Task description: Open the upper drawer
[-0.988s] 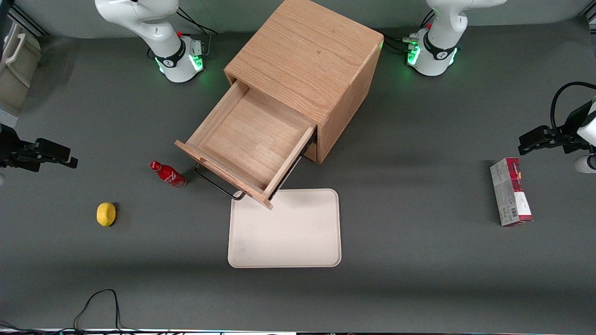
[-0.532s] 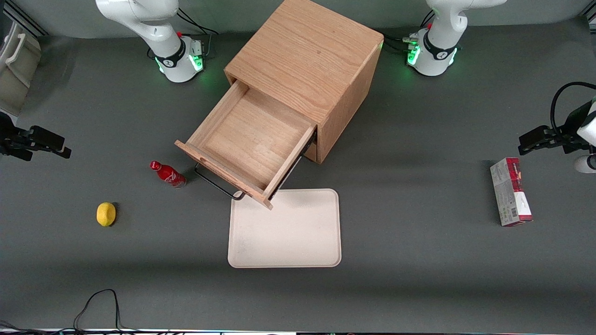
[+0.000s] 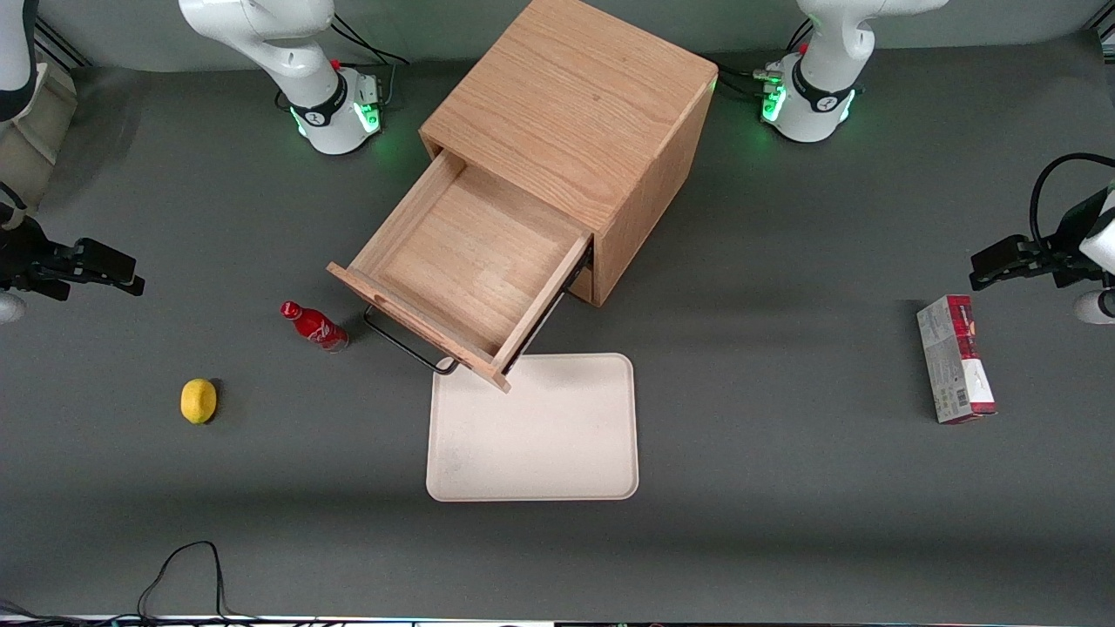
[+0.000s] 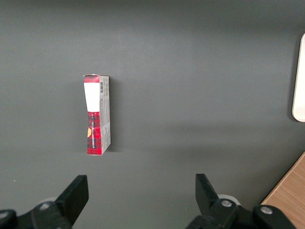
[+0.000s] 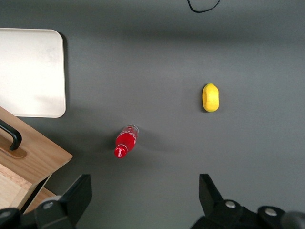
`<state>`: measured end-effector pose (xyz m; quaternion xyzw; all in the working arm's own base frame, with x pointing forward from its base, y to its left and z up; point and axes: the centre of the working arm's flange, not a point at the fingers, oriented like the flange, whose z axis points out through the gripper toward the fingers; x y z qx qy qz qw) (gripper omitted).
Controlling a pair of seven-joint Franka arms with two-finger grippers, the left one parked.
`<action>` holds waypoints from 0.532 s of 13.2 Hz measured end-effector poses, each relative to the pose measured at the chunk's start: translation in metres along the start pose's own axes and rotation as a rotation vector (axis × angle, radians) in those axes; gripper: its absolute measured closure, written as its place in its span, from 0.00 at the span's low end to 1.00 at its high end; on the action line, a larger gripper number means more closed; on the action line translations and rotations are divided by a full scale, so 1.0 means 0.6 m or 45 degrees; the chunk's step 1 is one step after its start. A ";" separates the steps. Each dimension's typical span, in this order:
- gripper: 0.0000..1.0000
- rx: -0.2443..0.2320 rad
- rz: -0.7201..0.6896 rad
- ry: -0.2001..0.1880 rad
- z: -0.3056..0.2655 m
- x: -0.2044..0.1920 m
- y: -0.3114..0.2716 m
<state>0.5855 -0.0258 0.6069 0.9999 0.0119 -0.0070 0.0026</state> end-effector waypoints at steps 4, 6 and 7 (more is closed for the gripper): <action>0.00 -0.004 0.002 -0.008 0.004 0.000 0.000; 0.00 -0.005 0.005 -0.009 0.005 0.000 0.000; 0.00 -0.006 0.006 -0.009 0.005 -0.001 0.001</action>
